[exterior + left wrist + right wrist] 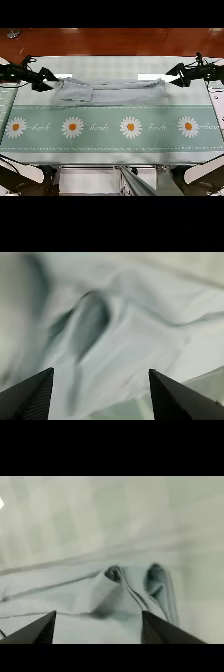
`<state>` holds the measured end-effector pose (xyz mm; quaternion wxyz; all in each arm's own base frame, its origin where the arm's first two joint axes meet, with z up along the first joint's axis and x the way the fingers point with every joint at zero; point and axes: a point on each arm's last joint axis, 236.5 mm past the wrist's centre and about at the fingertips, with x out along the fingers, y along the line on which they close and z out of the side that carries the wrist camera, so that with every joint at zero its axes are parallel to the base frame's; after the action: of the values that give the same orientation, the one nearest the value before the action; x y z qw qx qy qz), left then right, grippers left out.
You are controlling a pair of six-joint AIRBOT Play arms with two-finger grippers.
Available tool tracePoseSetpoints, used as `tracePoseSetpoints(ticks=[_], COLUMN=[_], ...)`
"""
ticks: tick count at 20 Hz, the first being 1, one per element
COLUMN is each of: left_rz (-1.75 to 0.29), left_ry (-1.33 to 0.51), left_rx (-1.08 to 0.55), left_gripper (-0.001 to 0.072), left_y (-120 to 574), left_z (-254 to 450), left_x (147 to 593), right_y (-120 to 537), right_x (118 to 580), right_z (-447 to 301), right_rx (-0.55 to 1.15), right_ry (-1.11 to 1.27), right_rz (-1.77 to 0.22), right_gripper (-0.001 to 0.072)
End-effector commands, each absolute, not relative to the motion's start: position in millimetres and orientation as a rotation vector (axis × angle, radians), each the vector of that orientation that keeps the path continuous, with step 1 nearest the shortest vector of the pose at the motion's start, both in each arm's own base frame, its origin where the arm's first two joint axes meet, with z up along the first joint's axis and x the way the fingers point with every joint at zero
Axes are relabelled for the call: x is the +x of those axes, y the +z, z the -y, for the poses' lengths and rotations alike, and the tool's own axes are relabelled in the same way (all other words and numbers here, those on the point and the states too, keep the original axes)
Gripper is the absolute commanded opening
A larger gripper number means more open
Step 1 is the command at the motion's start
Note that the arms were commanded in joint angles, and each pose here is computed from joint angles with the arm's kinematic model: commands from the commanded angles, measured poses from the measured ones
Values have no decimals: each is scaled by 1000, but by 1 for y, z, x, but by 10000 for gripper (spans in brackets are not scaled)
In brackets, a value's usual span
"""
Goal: Fold the shirts.
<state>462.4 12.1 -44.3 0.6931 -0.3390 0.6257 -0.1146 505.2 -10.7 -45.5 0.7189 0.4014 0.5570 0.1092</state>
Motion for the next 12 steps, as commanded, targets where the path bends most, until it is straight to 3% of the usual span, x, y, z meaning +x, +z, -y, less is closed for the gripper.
tracePoseSetpoints(ticks=[1,7,10,11,12], left_rz=[-1506,-1096,-1091,-1116,-1134], left_ry=[-52,-174,-307,-355,-395], left_rx=[-661,-642,-627,-607,-582], left_gripper=[698,698,698,698,699], left_y=[-43,13,25,23,21], left_z=[-80,-19,42,65,85], left_x=[411,422,413,409,407], right_y=[-66,-94,-97,-96,-93], right_x=[450,444,459,462,464], right_z=[36,-13,-39,-46,-53], right_rx=[830,872,859,855,854], right_ry=[221,284,304,311,329], right_rz=[-1426,-1501,-1469,-1461,-1457], right_gripper=[616,616,614,572,367])
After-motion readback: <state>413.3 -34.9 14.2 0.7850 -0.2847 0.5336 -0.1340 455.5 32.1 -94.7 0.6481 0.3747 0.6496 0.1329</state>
